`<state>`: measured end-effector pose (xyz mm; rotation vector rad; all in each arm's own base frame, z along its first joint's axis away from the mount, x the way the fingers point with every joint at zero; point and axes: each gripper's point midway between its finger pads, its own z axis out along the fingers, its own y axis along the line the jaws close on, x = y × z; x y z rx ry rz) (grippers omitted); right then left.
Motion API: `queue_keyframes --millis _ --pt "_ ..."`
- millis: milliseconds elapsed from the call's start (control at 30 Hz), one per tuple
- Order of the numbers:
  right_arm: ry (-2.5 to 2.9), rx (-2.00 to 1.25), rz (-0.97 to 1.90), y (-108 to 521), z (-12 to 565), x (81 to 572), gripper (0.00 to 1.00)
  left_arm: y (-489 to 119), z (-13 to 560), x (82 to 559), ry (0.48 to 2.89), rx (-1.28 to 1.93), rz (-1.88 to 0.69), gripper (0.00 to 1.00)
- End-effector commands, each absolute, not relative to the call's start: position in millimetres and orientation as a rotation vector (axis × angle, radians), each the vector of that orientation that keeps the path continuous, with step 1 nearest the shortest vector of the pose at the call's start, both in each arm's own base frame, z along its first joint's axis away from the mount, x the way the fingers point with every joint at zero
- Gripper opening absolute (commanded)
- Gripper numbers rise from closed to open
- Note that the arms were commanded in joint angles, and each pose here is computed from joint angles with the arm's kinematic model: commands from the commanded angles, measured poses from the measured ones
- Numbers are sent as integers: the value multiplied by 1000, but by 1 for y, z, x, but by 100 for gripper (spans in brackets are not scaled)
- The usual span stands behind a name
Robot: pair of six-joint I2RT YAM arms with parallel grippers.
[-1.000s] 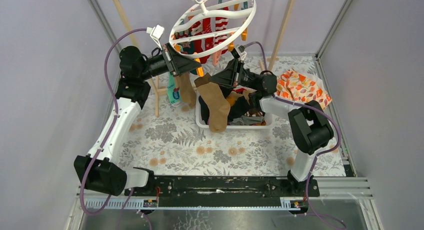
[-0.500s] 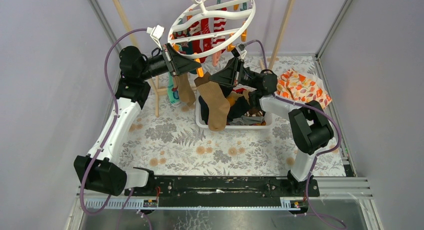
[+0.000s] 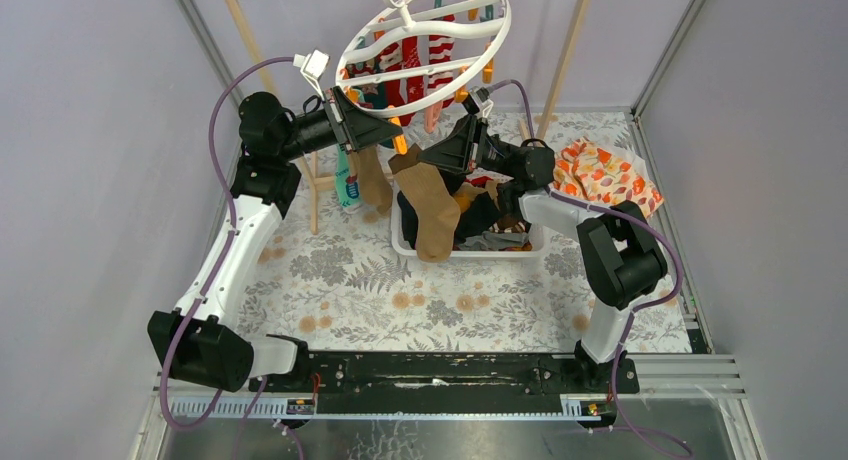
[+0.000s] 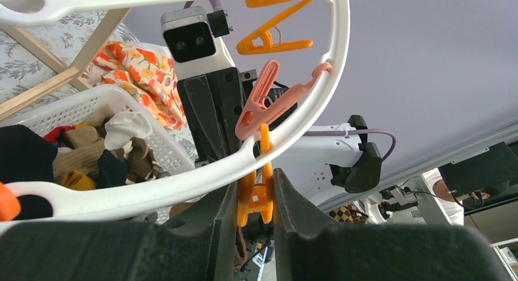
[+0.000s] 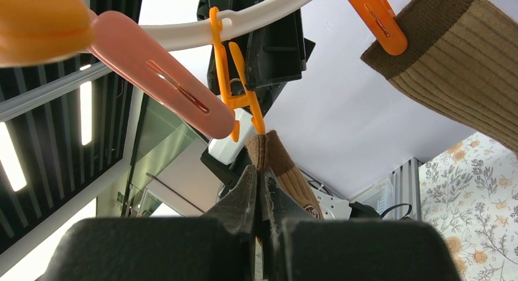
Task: Clip the socks to the hanger
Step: Clamp the sock onto the hanger.
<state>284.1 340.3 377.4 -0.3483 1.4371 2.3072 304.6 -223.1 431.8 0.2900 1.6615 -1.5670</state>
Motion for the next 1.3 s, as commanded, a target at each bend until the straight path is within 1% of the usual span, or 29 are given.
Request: queue_keyframes --millis 0,600,1067,1133,1167,1267 --pt "1229 -509 2288 331 414 261 0 -223 445 284 1605 420 -1559 0" --pt "1163 -410 2290 330 424 275 0 -222 443 282 1610 441 -1544 0" --pt "1109 -402 2298 346 429 273 0 -222 442 283 1612 434 -1541 0" --pt "1104 -396 2296 346 430 272 0 -222 442 283 1615 432 -1535 8" --pt "1099 -392 2292 345 431 272 0 -222 442 283 1616 431 -1533 15" --pt "1080 -370 2274 343 433 273 0 -221 440 285 1627 416 -1531 38"
